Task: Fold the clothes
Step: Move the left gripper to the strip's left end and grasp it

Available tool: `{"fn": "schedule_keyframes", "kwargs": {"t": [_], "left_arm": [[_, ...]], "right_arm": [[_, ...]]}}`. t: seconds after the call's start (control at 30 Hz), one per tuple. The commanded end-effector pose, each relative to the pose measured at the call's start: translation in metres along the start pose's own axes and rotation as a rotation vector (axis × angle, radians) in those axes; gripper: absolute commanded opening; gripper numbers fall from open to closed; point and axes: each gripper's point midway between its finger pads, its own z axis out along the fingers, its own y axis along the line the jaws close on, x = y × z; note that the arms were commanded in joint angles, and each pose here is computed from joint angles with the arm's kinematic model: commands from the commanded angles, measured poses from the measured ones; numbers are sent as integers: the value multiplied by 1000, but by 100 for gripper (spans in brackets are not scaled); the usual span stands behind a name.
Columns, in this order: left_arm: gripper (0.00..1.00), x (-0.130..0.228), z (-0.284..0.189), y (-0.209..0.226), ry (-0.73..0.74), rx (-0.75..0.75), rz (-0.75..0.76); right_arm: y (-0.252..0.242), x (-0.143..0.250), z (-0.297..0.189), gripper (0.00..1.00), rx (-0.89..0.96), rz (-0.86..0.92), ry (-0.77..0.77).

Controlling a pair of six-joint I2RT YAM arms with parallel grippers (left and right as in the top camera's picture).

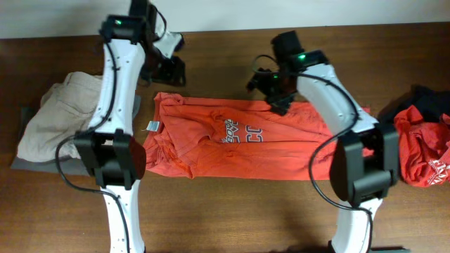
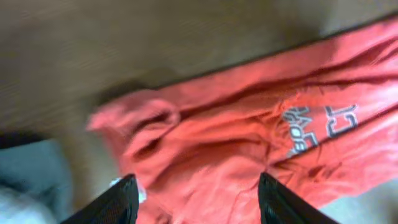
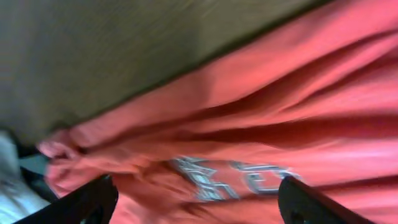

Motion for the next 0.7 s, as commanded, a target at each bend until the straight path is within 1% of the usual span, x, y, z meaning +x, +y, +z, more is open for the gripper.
{"fn": "schedule_keyframes", "kwargs": {"t": [0.0, 0.1, 0.17, 0.23, 0.33, 0.43, 0.5, 0.57, 0.67], "left_arm": [[62, 8, 17, -25, 15, 156, 34], [62, 19, 32, -32, 61, 191, 26], [62, 24, 38, -43, 78, 246, 40], [62, 28, 41, -46, 92, 248, 41], [62, 32, 40, -48, 109, 253, 39], [62, 45, 38, -52, 166, 267, 29], [55, 49, 37, -53, 181, 272, 30], [50, 47, 33, -54, 164, 272, 69], [50, 44, 18, -52, 129, 238, 98]], "right_arm": [[4, 13, 20, 88, 0, 176, 58], [-2, 15, 37, 87, 26, 227, 87], [-7, 23, 54, 84, 34, 246, 150], [-11, 31, 65, 82, 47, 256, 200], [-20, 42, 76, 81, 94, 255, 235], [-22, 43, 75, 82, 91, 147, 243], [-16, 36, 67, 80, 51, -1, 225], [-9, 28, 55, 81, 23, -111, 193], [-4, 17, 31, 81, 14, -186, 141]]}}
